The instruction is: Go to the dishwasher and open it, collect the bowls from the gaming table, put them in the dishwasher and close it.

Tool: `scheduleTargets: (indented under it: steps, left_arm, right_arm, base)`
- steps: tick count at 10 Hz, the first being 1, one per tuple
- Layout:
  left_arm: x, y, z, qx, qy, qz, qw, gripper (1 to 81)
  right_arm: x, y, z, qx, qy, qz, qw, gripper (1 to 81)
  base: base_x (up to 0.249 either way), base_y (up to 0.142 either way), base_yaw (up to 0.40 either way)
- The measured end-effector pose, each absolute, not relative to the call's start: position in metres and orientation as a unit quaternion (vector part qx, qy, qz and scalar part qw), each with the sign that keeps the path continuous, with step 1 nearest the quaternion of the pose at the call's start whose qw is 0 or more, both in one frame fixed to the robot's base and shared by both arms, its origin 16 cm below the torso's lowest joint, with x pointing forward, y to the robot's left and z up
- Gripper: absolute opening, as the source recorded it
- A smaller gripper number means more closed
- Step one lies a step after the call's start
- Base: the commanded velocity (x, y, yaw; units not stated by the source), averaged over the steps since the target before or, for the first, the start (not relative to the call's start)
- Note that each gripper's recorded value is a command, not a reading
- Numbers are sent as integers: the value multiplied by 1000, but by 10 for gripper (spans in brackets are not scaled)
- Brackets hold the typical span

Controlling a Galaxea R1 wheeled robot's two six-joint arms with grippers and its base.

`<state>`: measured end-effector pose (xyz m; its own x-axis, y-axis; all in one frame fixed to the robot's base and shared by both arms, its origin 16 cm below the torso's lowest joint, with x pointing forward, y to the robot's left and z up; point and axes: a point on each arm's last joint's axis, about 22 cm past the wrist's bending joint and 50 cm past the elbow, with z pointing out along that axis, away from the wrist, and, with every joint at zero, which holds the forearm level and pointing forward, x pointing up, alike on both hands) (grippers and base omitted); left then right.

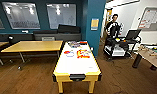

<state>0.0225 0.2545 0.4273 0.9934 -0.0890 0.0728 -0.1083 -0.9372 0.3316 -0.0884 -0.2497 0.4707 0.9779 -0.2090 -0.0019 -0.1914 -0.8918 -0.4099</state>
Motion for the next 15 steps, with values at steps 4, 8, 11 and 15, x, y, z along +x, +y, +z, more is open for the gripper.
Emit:
scheduleTargets:
  steps: [4,8,11,15]
  left_arm:
    - [20,241,427,983,-50,26,177,10]
    - [17,236,427,982,-49,24,179,10]
    - [14,217,425,981,-49,23,186,10]
    - [13,220,420,984,-54,22,168,10]
  right_arm:
    - [-83,-247,466,-973,102,-24,205,10]
    - [-85,-247,464,-974,102,-24,201,10]
    - [-84,-246,463,-974,101,-24,201,10]
    - [-88,-249,463,-975,100,-22,198,10]
  base:
    - [0,0,-393]
    - [0,0,-393]
    - [0,0,-393]
    - [0,0,-393]
